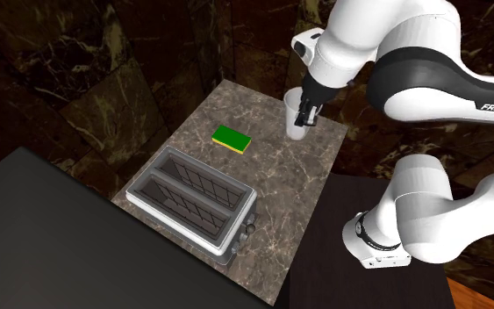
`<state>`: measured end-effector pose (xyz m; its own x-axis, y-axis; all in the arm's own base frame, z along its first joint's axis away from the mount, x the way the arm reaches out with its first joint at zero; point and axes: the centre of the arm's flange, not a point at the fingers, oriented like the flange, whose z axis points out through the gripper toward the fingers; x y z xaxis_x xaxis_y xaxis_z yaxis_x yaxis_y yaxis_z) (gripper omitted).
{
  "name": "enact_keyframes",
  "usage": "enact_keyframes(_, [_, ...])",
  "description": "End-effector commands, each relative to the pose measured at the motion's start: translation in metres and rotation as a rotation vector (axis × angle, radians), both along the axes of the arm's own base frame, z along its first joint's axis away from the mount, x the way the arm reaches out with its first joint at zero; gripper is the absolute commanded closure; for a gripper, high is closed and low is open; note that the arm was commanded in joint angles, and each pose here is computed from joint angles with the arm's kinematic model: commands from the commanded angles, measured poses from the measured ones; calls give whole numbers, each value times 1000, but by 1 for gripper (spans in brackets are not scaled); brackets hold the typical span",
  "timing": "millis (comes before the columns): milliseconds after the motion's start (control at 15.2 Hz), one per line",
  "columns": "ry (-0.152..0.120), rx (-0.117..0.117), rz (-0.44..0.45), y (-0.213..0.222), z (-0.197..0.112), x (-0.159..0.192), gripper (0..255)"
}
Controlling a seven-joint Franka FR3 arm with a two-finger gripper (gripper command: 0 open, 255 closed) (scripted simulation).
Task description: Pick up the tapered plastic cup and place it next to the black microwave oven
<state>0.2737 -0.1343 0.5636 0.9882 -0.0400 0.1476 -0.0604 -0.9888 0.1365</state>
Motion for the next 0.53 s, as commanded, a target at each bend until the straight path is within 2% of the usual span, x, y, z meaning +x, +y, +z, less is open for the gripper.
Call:
enact_keyframes(0, [0, 0, 0, 0, 11, 0, 255])
enact_keyframes(462, [0, 0, 0, 0, 48, 0, 255])
